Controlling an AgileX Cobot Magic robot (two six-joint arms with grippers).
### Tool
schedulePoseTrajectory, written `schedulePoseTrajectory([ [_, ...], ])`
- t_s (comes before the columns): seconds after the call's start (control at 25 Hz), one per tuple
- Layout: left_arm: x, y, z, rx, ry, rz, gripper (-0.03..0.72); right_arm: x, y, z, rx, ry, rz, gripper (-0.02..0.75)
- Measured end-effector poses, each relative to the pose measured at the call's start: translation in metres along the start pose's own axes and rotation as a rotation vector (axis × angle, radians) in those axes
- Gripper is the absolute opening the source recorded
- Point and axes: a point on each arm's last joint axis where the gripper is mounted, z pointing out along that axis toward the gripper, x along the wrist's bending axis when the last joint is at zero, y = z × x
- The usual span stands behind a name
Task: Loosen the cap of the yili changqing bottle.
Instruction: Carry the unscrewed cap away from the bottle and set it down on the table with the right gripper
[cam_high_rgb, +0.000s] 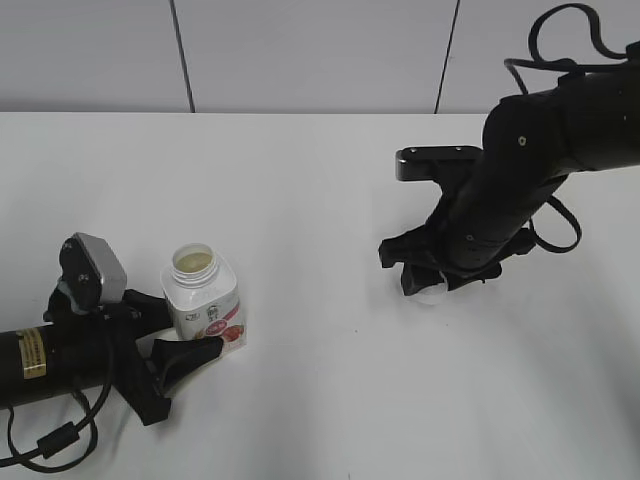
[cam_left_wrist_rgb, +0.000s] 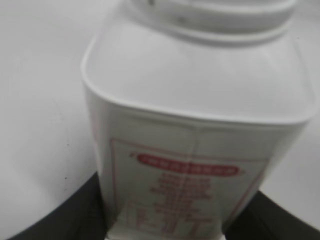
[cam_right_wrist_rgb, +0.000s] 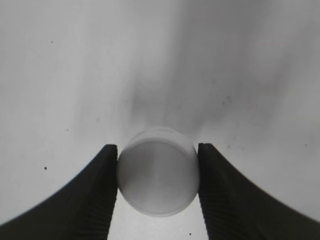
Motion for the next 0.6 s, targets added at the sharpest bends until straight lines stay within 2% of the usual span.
schedulePoseTrajectory([
  [0.16,0.0,0.0,0.0,0.0,0.0,0.0,0.397,-0.0002,0.0003,0.0,-0.003,-0.002,-0.022,0.388],
  [0.24,0.0,0.0,0.0,0.0,0.0,0.0,0.397,-0.0002,0.0003,0.0,-0.003,-0.002,-0.033,0.419],
  [0.44,0.0,0.0,0.0,0.0,0.0,0.0,0.397,-0.0006,0.0004,0.0,-0.003,-0.002,-0.037,0.566],
  [0.6,0.0,0.0,0.0,0.0,0.0,0.0,0.397,-0.0006,0.0003,0.0,-0.002,-0.002,-0.037,0.58],
])
